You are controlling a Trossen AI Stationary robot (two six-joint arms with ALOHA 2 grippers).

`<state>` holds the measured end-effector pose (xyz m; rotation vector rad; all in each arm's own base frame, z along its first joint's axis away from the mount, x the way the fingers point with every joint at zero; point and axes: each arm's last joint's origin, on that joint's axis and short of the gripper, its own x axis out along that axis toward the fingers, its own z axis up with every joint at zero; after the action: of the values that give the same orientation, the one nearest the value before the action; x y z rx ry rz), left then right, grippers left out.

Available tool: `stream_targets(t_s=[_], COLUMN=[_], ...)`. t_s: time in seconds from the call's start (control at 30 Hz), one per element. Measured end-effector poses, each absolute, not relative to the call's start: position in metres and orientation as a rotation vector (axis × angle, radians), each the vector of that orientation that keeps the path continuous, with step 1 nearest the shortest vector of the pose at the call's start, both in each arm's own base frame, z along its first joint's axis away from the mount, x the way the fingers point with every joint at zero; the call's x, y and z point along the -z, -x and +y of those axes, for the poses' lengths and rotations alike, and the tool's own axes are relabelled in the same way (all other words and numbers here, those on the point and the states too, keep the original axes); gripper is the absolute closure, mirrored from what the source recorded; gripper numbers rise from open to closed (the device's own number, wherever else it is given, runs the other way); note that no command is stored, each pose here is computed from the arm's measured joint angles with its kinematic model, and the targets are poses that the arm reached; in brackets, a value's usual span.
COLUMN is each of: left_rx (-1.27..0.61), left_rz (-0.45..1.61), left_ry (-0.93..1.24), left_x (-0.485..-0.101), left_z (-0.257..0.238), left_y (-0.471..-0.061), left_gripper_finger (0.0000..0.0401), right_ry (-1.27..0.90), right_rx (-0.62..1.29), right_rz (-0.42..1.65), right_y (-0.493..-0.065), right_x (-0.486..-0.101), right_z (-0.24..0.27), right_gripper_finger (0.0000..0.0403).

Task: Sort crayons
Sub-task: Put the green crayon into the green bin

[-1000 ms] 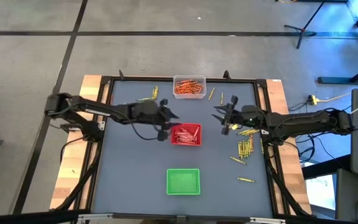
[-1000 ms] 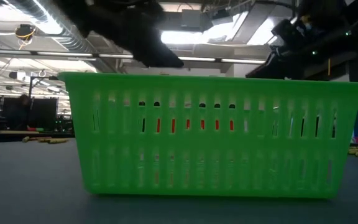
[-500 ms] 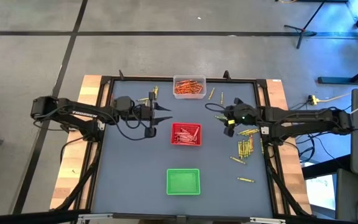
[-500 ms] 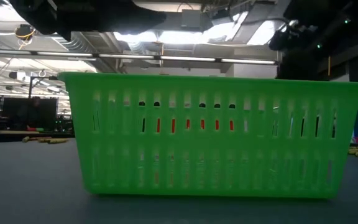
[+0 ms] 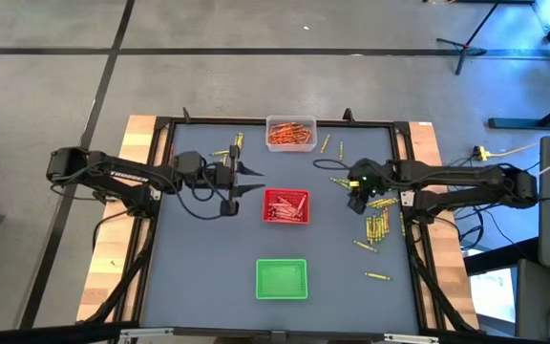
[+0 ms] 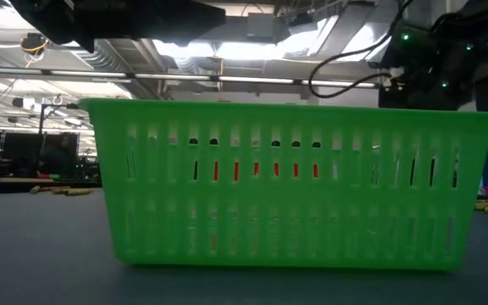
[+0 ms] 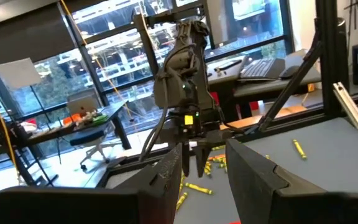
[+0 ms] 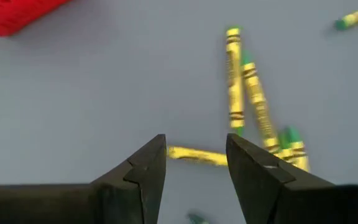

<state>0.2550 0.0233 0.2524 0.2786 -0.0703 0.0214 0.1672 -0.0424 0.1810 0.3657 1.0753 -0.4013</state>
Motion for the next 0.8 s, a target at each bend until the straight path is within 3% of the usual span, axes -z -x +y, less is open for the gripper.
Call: stream_targets(t_s=[0.23,0.8], left_rx=[-0.075,-0.107], left_rz=[-0.07,-0.042], left_ry=[-0.277,-0.273], left_x=[-0.253,-0.251], left_z=[0.025,0.026], left_y=[-0.255,-0.255], left_gripper_finger=[0.0292,0.0292], right_ry=[-0.297,-0.257], right_rx=[0.413,0.373], right_rz=[1.039,1.218], right_y=[-0.189,-0.209], right_x=[-0.167,-0.134], right_z=[-0.056,-0.087], right_gripper_finger=[0.0237,0.0239])
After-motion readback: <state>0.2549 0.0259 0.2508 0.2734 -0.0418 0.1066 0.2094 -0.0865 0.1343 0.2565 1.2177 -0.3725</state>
